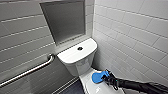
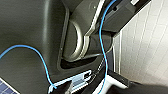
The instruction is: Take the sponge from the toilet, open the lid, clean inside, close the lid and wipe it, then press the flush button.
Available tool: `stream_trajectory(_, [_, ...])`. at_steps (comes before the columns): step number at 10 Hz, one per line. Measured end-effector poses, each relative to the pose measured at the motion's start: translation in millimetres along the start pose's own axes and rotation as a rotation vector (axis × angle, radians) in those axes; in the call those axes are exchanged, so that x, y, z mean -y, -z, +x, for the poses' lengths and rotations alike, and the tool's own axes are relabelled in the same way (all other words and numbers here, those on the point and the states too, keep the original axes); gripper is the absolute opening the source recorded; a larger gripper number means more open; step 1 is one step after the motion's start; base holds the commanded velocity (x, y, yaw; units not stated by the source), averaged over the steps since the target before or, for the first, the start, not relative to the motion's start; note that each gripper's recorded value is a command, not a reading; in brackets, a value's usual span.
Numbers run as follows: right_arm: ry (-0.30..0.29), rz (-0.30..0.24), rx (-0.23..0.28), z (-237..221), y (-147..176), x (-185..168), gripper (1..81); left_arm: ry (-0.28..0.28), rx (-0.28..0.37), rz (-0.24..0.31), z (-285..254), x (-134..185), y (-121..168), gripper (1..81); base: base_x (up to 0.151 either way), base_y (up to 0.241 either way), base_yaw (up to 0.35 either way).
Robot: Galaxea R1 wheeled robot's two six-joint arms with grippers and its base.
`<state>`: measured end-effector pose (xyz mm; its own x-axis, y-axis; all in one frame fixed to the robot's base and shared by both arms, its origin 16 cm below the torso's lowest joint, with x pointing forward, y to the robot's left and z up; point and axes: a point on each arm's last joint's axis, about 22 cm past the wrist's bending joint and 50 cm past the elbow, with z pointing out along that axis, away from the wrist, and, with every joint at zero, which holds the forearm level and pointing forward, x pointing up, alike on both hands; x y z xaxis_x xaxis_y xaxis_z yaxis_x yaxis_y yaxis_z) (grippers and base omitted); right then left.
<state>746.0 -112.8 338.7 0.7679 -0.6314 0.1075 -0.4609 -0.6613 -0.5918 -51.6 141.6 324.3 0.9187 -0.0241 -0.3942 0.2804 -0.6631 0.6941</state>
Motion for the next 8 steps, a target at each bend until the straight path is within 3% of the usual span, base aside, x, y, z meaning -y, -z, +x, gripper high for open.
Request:
stream_trajectory(4, [-0.020,-0.007,0.036,-17.7,1.9,-25.9,1.0,0.001,0.000,-0.001,0.1,-0.6,-0.5,81.1,0.000,0.000,0.000])
stream_trajectory(8, [-0.046,-0.014,0.161,-80.6,42.6,-61.5,1.0,0.001,0.000,-0.002,-0.1,-1.4,-1.2,81.1,0.000,0.000,0.000])
